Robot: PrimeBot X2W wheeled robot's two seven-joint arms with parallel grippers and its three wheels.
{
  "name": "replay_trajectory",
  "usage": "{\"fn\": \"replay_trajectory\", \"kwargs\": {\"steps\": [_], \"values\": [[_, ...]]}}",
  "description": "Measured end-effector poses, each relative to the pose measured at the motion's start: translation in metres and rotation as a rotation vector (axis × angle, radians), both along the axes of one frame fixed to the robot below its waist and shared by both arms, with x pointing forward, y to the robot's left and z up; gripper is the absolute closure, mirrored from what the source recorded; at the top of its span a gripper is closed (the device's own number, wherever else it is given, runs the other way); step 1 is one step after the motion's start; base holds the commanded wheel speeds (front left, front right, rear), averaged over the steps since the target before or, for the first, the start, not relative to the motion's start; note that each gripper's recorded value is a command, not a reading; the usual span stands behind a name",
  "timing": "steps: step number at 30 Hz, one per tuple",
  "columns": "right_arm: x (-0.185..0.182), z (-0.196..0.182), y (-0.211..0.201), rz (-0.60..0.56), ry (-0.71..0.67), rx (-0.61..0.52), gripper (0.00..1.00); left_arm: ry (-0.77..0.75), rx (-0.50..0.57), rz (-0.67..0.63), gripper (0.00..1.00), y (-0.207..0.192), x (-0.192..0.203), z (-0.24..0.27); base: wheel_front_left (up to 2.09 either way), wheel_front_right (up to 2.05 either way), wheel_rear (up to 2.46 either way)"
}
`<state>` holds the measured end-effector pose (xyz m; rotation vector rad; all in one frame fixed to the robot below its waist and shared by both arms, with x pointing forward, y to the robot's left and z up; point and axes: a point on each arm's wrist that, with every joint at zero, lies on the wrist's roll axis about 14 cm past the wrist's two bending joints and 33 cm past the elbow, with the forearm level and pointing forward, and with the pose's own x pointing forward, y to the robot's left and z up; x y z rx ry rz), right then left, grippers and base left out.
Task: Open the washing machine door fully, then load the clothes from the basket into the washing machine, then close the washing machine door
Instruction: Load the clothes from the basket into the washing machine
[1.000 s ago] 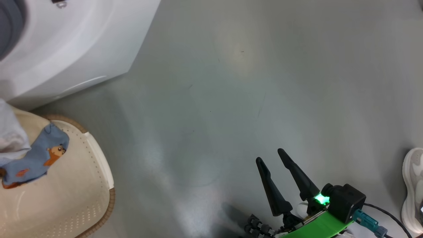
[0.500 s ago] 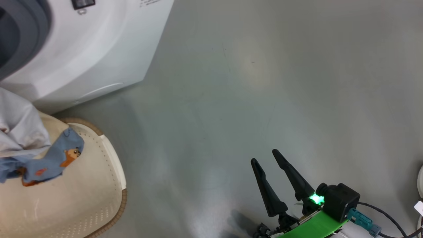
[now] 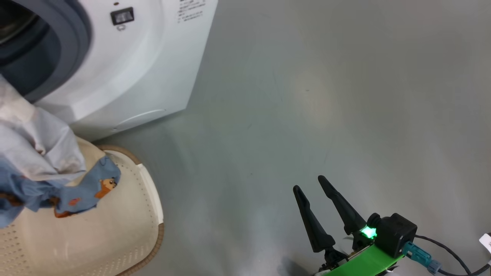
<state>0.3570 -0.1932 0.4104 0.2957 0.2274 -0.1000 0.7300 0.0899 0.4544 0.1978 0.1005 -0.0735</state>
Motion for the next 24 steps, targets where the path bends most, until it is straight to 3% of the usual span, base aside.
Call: {"fn": "replay_trajectory", "kwargs": {"steps": [24], "values": [[0.024, 0.021, 0.017, 0.084, -0.102, 0.006, 0.00, 0.024, -0.175, -0.046, 0.00, -0.009, -0.082, 0.004, 0.00, 0.00, 0.00]]}}
